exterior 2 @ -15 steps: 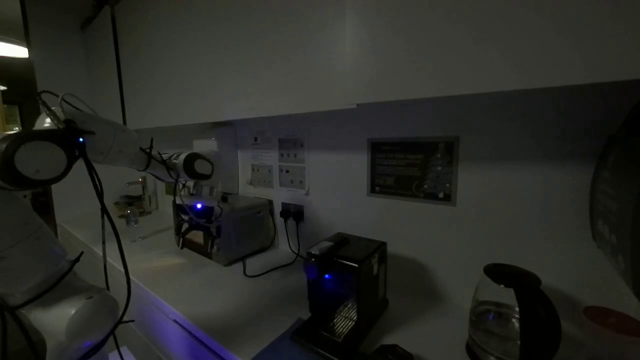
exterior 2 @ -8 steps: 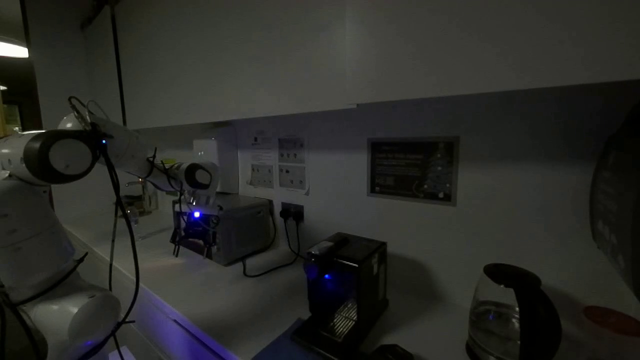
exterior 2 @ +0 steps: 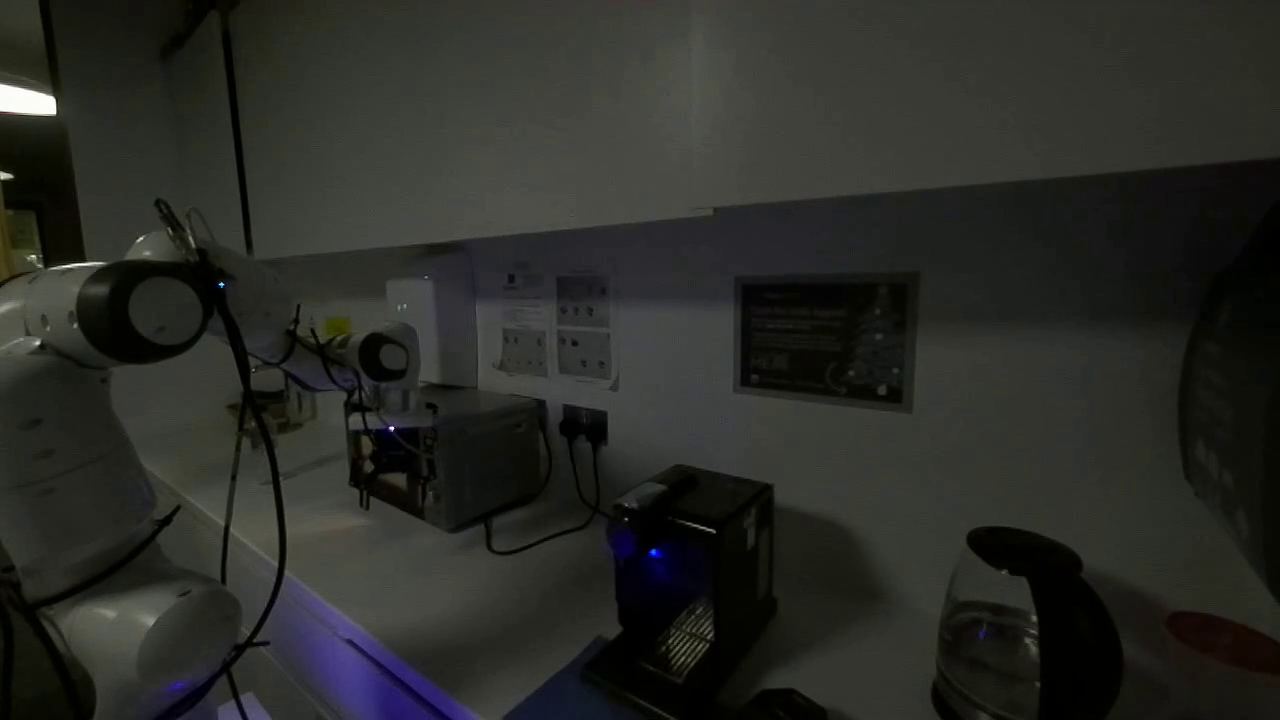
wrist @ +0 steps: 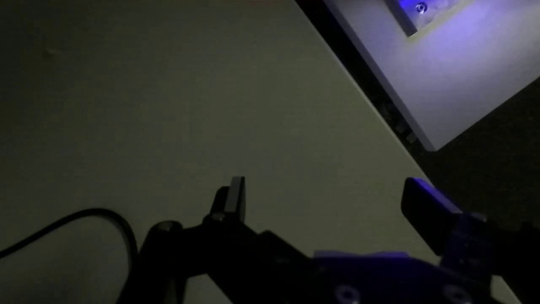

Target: Switch off the oven

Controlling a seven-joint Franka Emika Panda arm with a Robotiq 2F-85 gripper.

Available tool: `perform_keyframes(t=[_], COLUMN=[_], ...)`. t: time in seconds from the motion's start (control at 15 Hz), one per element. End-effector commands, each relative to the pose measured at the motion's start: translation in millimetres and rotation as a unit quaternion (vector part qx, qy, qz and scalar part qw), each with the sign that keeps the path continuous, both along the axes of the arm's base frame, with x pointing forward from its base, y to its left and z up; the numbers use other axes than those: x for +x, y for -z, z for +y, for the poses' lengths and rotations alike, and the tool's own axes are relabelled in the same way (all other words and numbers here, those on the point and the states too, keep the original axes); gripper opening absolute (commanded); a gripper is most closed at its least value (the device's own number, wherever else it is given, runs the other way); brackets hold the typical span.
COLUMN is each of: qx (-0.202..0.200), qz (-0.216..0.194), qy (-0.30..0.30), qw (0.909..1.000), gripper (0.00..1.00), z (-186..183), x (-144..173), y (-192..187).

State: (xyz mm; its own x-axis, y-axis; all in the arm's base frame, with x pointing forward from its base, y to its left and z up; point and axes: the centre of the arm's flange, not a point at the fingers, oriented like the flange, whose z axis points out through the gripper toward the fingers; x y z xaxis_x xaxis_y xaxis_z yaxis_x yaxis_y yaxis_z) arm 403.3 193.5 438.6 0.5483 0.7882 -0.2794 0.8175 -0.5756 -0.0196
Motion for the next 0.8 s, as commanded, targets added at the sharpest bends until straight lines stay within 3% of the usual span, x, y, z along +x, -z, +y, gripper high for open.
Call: perform_keyframes(t=[0.0, 0.4, 0.6, 0.67, 0.73], qx=[0.009, 0.036, 0.054, 0.060, 0.068], qz=[-0.046, -0.076, -0.095, -0.101, -0.114], qy=[-0.016, -0.062, -0.082, -0.087, -0.092], qw=[0.9988, 0.9945, 0.9906, 0.9893, 0.9868], gripper=[1.00, 0.99, 0.81, 0.66, 0.58], z=[23, 57, 71, 76, 79], x=[5, 5, 5, 6, 7], y=[-11, -16, -18, -20, -21])
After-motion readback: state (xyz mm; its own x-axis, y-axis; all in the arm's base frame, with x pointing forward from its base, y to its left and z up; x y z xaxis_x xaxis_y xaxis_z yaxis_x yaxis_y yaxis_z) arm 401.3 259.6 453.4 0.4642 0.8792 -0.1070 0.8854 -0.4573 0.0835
